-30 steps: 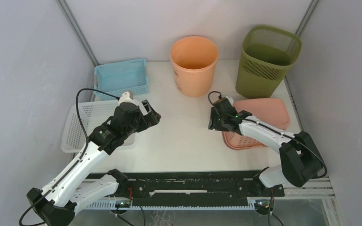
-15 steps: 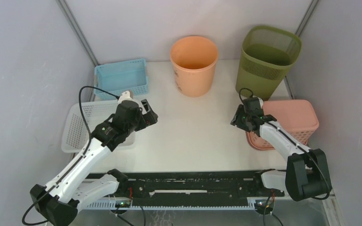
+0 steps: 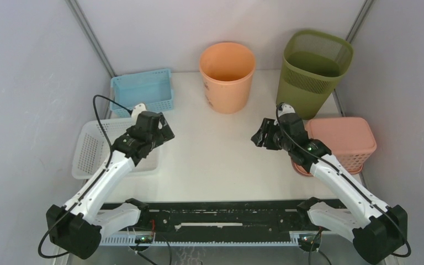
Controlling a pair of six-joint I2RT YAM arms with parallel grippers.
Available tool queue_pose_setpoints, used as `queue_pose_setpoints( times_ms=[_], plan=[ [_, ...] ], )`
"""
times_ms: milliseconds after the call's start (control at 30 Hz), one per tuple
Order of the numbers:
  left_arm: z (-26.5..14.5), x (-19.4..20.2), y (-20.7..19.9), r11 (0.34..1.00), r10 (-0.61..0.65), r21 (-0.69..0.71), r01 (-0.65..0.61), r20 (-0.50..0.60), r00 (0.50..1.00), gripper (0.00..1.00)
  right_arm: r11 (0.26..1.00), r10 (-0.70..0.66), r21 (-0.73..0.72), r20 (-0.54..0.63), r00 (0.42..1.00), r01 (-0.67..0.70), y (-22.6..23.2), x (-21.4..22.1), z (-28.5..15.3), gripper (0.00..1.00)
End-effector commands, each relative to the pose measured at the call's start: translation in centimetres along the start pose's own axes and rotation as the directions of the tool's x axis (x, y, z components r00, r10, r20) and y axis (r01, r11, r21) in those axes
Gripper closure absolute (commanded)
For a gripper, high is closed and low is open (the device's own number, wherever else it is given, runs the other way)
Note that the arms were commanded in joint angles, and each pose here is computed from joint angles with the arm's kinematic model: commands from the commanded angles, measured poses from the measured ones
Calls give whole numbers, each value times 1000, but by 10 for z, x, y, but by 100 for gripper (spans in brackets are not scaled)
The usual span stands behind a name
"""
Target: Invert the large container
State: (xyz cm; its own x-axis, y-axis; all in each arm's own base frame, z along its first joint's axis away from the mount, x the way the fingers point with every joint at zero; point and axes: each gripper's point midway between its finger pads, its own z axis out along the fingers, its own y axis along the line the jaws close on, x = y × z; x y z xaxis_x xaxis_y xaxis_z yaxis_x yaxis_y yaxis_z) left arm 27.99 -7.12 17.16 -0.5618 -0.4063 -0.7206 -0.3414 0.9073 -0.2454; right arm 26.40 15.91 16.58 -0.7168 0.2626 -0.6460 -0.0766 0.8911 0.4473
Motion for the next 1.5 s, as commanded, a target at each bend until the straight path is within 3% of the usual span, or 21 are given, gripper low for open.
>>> queue_pose_setpoints(
  times_ms=[0,933,1167,1467],
  plan=[
    [13,-6,3,1000,9,-30,-9,25,1000,4,998,-44,-39,25,999,45,19,-4,-16,38],
    [55,32,6,996,12,-89,-19,-78,997,5,994,-101,-36,-21,995,100,29,16,-9,40],
    [66,-1,-5,985,-94,-147,92,-7,996,0,993,-111,-43,-29,993,109,29,17,-9,40],
    [90,-28,-11,919,-296,-275,282,-12,955,0,991,-134,-33,-32,991,133,25,19,-13,41]
  ],
)
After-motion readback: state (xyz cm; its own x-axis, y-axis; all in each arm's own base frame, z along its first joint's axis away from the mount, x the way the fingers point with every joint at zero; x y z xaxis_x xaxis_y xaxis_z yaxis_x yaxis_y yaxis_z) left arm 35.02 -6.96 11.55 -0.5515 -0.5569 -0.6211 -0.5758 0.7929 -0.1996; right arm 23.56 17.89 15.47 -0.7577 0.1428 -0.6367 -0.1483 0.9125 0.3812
